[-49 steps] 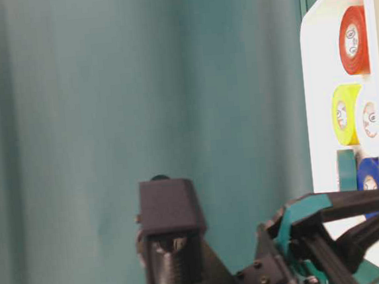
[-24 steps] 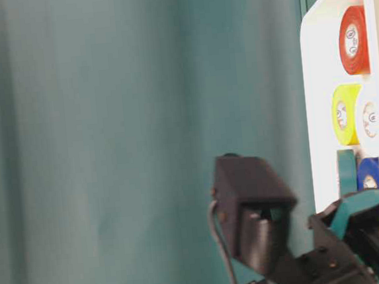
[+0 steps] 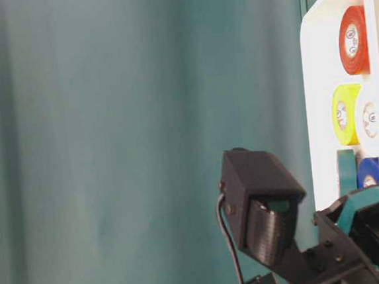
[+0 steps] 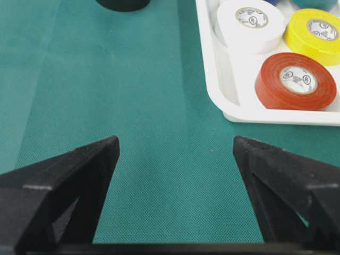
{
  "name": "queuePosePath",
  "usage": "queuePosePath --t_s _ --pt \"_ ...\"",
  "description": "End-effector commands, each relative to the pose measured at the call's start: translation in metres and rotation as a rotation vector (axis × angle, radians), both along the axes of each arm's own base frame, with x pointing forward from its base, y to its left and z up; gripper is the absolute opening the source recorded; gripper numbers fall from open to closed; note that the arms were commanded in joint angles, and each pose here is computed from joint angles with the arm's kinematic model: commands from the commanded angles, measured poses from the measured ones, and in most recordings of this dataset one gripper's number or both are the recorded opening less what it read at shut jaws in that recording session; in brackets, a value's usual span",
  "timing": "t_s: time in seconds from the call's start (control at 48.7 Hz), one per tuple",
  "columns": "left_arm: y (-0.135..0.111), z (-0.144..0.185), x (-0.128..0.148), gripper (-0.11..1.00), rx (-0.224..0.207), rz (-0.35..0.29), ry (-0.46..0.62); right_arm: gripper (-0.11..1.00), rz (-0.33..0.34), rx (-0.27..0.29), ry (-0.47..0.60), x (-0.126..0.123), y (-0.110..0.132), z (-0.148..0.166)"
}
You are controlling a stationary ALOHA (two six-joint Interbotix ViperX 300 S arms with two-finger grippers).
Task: Put the tape into the white case with the left arm.
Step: 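Move the left gripper to the black roll, lower into its hole, close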
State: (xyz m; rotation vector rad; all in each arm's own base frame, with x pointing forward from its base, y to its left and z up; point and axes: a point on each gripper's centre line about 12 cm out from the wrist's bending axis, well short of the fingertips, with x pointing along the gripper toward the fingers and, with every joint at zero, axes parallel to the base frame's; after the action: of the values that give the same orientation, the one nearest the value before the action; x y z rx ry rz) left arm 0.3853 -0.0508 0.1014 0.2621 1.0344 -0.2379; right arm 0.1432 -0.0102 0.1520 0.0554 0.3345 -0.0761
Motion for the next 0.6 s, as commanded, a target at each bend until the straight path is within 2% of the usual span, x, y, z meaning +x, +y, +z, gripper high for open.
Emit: queuePosePath --t_s 0.0,0.185,0.226,0.431,0.575 --pt "0.001 0.013 0.007 0.81 -0.006 0.005 -0.046 0.62 0.0 -0.002 -0.009 0.002 0.0 0.003" --pt "0.001 0.013 0.008 0.29 -0.006 0.005 -0.047 0.62 0.001 -0.002 -0.009 0.002 0.0 0.003" --pt "0.001 0.014 0.008 0.23 -0.006 0.005 -0.049 0.62 0.001 -0.002 -0.009 0.002 0.0 0.003" --pt "0.001 0.017 0.01 0.23 -0.008 0.006 -0.053 0.62 0.001 -0.002 -0.009 0.002 0.0 0.003" --pt "-0.002 0.032 0.01 0.23 -0.013 0.001 -0.086 0.62 0.001 -0.002 -0.009 0.002 0.0 0.003"
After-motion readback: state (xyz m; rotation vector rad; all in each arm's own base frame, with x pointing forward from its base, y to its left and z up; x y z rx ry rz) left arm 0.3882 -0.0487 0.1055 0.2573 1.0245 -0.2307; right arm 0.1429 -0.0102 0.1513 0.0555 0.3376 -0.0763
